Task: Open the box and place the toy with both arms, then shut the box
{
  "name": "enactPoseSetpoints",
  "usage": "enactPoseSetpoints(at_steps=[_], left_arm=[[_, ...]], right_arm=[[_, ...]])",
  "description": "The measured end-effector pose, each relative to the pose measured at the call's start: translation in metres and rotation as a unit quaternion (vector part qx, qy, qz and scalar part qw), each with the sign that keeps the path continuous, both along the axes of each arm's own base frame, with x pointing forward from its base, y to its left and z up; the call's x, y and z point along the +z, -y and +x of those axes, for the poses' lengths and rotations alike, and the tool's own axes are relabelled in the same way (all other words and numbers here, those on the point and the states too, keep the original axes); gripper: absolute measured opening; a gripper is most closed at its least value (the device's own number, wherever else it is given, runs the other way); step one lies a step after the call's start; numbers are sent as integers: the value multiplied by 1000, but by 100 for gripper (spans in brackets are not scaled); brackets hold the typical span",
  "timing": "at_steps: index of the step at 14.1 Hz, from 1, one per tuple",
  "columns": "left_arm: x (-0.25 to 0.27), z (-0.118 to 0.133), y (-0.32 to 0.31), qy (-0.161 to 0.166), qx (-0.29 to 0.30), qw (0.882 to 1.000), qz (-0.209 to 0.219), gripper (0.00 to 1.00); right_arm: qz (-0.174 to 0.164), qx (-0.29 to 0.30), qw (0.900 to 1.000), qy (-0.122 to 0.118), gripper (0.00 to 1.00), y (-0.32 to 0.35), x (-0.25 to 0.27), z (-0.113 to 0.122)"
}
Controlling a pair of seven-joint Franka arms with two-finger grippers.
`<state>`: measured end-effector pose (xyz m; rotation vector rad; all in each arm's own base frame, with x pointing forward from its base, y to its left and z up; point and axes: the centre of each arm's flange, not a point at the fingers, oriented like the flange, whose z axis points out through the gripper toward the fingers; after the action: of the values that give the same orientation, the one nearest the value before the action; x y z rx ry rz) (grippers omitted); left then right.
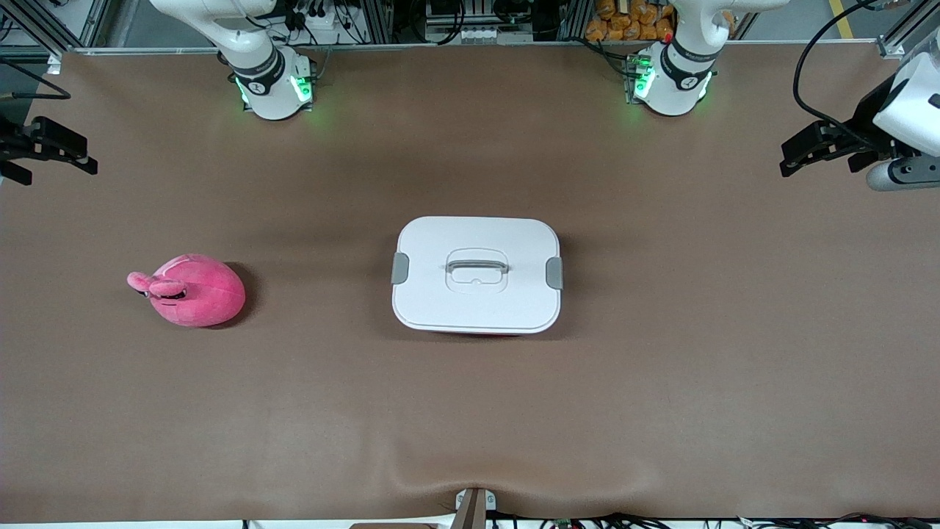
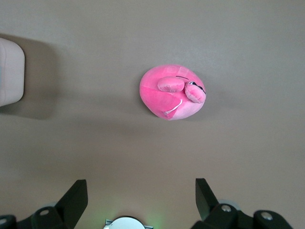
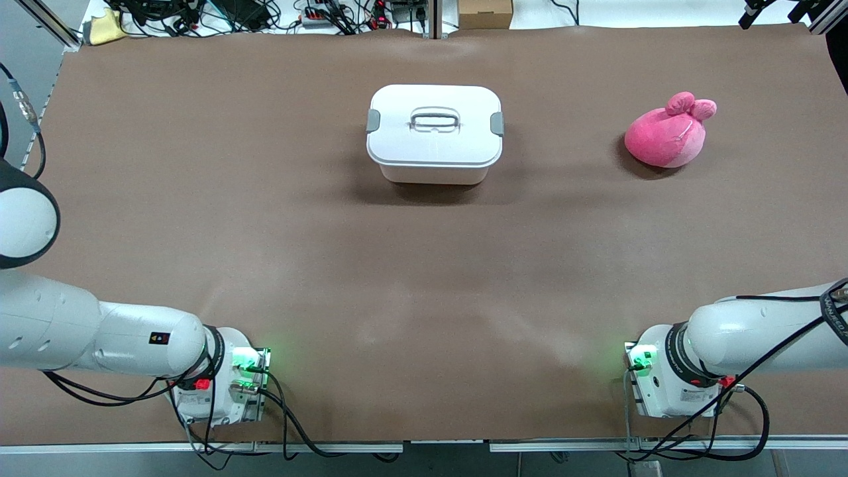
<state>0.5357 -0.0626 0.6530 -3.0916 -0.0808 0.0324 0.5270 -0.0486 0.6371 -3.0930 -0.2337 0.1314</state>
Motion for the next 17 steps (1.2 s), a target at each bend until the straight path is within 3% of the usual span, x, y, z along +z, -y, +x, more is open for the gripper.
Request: enactPoseSetpoints(at_steps=[3,9,17], left_arm=[[-13,11,16,6,14,1000,-1,100],[-61,35,69,-16,80,996,-20,100],[-80,36,130,-10,184,982,-28,100]], right_arm=[[0,-1,1000,-8,100,1,-8,5],[-1,-5,1000,-16,100,6,-17,9],[-1,-7,1000,-14,100,7,-15,9]])
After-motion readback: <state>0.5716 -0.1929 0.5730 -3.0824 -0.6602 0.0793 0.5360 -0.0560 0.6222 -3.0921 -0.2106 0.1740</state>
